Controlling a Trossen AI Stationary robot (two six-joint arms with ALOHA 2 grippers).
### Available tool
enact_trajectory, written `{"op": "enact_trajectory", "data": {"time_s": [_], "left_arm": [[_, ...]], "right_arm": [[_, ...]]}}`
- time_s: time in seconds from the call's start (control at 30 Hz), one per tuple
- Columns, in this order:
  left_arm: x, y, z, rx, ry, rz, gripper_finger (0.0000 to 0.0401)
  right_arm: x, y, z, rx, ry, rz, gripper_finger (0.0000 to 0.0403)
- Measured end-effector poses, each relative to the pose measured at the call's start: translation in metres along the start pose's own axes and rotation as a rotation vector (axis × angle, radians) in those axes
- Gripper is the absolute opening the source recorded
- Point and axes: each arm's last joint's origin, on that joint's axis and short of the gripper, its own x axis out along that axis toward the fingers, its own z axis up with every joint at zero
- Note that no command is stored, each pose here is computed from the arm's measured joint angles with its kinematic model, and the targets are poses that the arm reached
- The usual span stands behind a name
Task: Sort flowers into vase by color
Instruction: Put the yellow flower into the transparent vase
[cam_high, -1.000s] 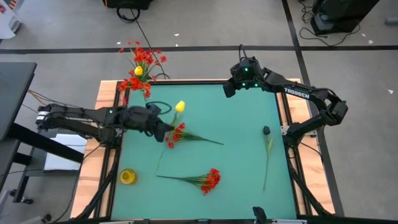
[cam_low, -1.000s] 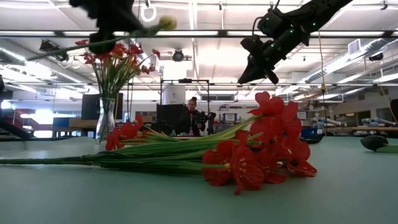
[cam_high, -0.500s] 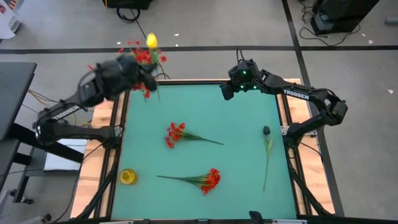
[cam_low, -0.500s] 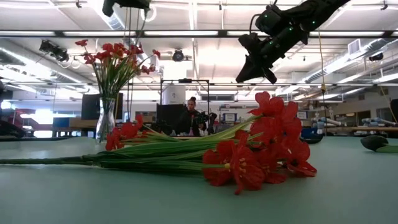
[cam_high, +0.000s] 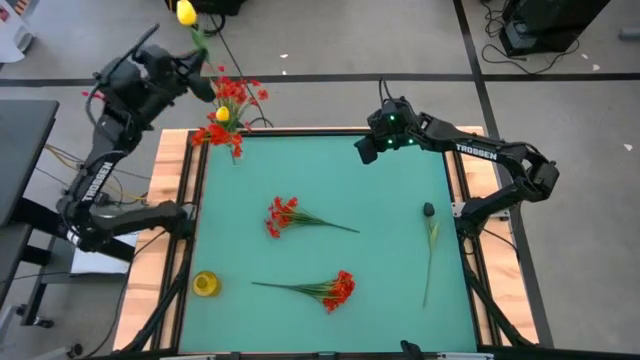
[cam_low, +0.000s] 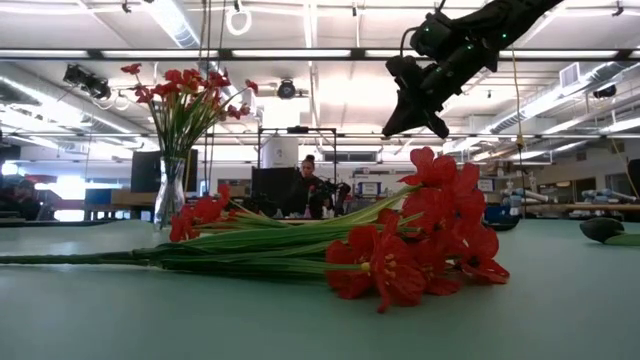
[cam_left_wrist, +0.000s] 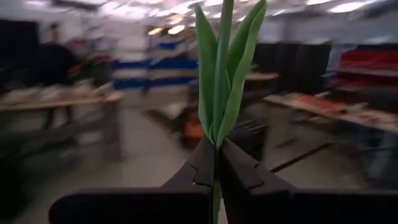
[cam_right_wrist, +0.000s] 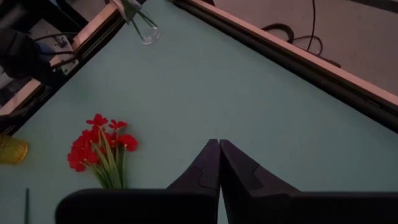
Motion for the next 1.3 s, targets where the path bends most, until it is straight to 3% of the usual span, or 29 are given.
{"op": "enact_trajectory", "data": {"time_s": [0.1, 0.4, 0.53, 0.73, 0.9, 1.3], "left_arm": [[0.002, 0.017, -0.010, 0.031, 0.072, 0.150, 0.0014], [0.016, 0.025, -0.033, 0.042, -0.069, 0.134, 0.0014], [0.022, 0.031, -0.056, 0.023, -0.005, 0.179, 0.0014], [0.029, 0.041, -0.106, -0.150, 0.117, 0.237, 0.0013], [0.029, 0.043, -0.138, -0.131, 0.216, 0.245, 0.0013], [0.028, 0.050, -0.142, -0.097, 0.186, 0.284, 0.0013]], "right_arm": [[0.000, 0.000, 0.000, 0.003, 0.000, -0.002, 0.0013], [0.000, -0.001, -0.002, 0.033, 0.014, -0.014, 0.0013], [0.000, -0.002, -0.002, 0.037, 0.020, -0.019, 0.0013], [-0.001, -0.004, -0.001, 0.042, 0.016, -0.024, 0.0013], [-0.002, -0.007, 0.000, 0.047, 0.017, -0.015, 0.0013], [-0.004, -0.013, 0.006, 0.047, -0.022, -0.012, 0.0013]]}}
